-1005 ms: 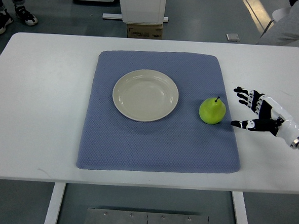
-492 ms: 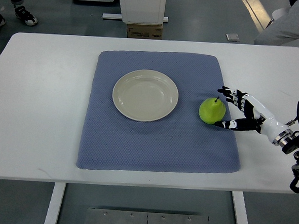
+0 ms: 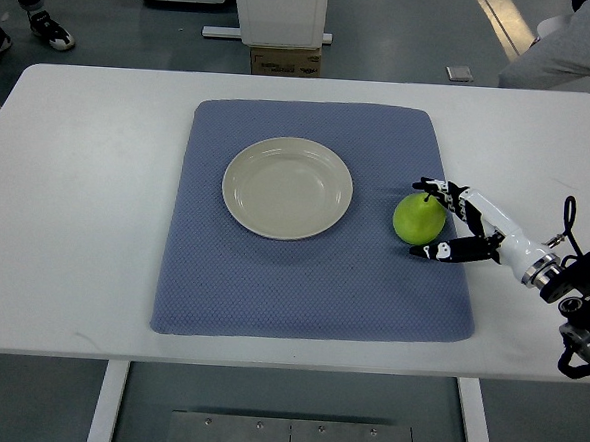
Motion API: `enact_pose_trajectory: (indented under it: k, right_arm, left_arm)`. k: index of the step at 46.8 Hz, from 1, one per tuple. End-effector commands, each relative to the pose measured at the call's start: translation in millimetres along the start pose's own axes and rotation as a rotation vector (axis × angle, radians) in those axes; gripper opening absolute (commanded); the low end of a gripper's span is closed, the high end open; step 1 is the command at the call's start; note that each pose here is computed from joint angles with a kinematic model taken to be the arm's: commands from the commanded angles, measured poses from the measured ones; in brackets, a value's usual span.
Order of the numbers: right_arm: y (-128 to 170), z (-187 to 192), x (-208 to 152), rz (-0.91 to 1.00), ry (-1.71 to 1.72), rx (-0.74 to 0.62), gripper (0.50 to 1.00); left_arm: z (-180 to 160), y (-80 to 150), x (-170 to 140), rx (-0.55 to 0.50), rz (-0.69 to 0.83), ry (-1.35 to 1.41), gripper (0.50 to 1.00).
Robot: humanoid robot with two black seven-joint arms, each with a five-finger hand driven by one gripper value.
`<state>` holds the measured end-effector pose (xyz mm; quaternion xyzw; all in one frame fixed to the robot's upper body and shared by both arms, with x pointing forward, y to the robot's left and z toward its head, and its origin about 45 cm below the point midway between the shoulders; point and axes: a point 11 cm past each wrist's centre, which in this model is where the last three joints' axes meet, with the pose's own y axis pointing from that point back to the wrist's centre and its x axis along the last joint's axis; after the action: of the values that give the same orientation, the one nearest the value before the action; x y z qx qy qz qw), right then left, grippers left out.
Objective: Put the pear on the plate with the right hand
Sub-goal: 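Close the right hand's fingers around the green pear, then lift the pear with the right hand and carry it over the plate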
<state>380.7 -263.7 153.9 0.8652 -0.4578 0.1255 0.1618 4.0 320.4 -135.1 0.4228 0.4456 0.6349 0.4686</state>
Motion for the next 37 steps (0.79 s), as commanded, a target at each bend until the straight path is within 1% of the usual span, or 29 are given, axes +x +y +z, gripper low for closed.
enact_pose_trajectory:
  k: [1, 9, 13, 16, 18, 19, 21, 37]
  right_arm:
    - [-2, 0, -4, -0.008, 0.032, -0.004, 0.839]
    - [-8, -4, -5, -0.005, 0.058, 0.004, 0.83]
    - [-9, -4, -6, 0.0, 0.062, 0.005, 0.776]
    - [-9, -3, -6, 0.0, 0.068, 0.004, 0.709]
    - [-10, -4, -6, -0.002, 0.077, 0.003, 0.648]
    - [-10, -5, -5, -0.002, 0.082, 0.005, 0.607]
    - [-11, -6, -5, -0.006, 0.09, 0.006, 0.502]
    - [-12, -8, 0, 0.009, 0.134, 0.004, 0.5]
  left_arm:
    - [0, 0, 0, 0.0, 0.0, 0.0, 1.0]
    - [0, 0, 0, 0.0, 0.0, 0.0, 1.0]
    - [0, 0, 0, 0.0, 0.0, 0.0, 1.0]
    - [0, 0, 0, 0.0, 0.0, 0.0, 1.0]
    - [0, 0, 0, 0.0, 0.0, 0.0, 1.0]
    - [0, 0, 0, 0.0, 0.0, 0.0, 1.0]
    - [0, 0, 0, 0.0, 0.0, 0.0, 1.0]
    - [0, 0, 0, 0.0, 0.0, 0.0, 1.0]
